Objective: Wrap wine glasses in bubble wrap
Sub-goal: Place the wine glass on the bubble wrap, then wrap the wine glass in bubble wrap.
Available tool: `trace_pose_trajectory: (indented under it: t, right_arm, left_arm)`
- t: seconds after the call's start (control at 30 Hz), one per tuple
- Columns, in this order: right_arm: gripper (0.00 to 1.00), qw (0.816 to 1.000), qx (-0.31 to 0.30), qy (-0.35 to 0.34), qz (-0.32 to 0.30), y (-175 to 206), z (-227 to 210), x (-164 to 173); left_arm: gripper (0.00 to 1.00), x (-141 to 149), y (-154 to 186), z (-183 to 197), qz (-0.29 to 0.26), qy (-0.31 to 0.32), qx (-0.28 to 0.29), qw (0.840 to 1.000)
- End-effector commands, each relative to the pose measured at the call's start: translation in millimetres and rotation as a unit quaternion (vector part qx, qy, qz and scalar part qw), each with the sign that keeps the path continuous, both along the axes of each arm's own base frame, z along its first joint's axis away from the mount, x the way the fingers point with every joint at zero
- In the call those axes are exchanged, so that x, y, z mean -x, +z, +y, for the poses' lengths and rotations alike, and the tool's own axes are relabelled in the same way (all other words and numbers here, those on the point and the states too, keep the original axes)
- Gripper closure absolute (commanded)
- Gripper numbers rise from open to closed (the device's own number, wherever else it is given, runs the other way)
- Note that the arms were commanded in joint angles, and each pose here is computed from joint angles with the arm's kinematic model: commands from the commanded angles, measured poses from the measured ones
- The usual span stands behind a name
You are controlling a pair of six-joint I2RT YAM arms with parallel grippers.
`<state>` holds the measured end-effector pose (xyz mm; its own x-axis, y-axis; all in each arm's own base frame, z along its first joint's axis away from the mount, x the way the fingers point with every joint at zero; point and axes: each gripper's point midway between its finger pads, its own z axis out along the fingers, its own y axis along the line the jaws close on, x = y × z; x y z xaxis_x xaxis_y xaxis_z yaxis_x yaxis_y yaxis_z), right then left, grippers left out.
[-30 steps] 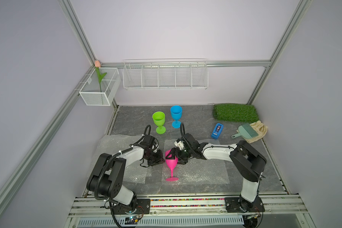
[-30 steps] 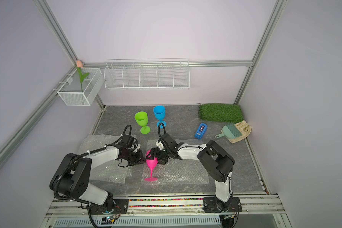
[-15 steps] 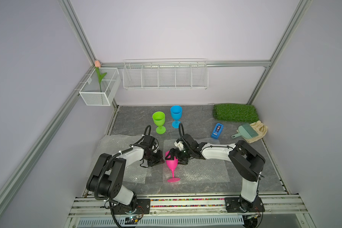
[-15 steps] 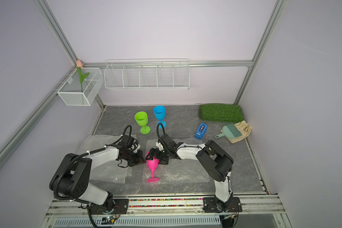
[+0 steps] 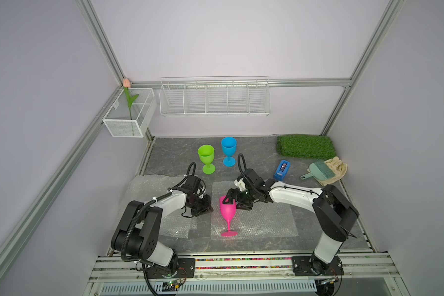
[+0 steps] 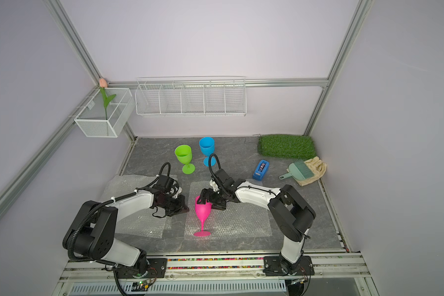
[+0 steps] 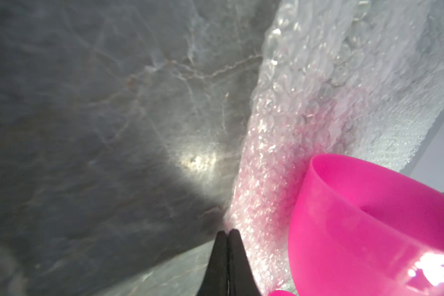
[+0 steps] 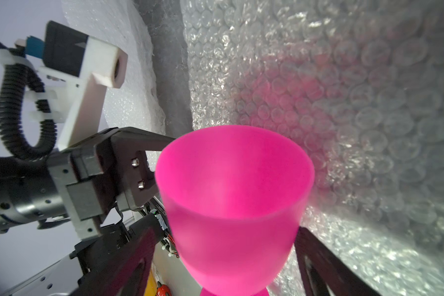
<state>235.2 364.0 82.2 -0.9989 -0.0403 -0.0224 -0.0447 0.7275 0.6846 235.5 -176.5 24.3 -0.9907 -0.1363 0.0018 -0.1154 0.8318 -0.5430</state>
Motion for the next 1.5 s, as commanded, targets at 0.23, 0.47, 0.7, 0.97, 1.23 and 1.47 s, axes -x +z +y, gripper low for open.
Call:
trace_pose_trajectory:
  t: [0.23, 0.47, 0.7, 0.97, 1.23, 1.47]
  right_arm:
    - [0.15, 0.996, 0.074, -0.002, -0.047, 12.7, -50.5, 1.4]
    - [0.59, 0.997, 0.068, 0.019, -0.014, -18.7, -44.4, 6.6]
    - [0.69, 0.998, 0.066, 0.022, 0.002, -38.4, -40.5, 7.5]
    - [0.70, 0.998, 0.068, 0.014, 0.008, -48.9, -45.5, 3.7]
    - [0.72, 0.997, 0.076, 0.007, 0.013, -58.4, -58.5, 2.7]
    - [0.73, 0.997, 0.070, -0.012, 0.008, -54.3, -74.5, -1.8]
  left_arm:
    - [1.00, -0.2, 27.1, -3.7, -0.023, -0.006, 0.015, 1.000]
    - [1.00, -4.4, 47.2, -17.7, -0.038, -0.021, 0.038, 0.998]
    - [1.00, -8.7, 68.8, -35.0, -0.050, -0.031, 0.063, 0.996]
    - [1.00, -11.7, 83.9, -70.4, -0.055, -0.073, 0.078, 0.993]
    - [1.00, -10.7, 81.7, -110.9, -0.050, -0.108, 0.085, 0.989]
    - [1.00, -11.5, 68.6, -139.1, -0.040, -0.125, 0.087, 0.988]
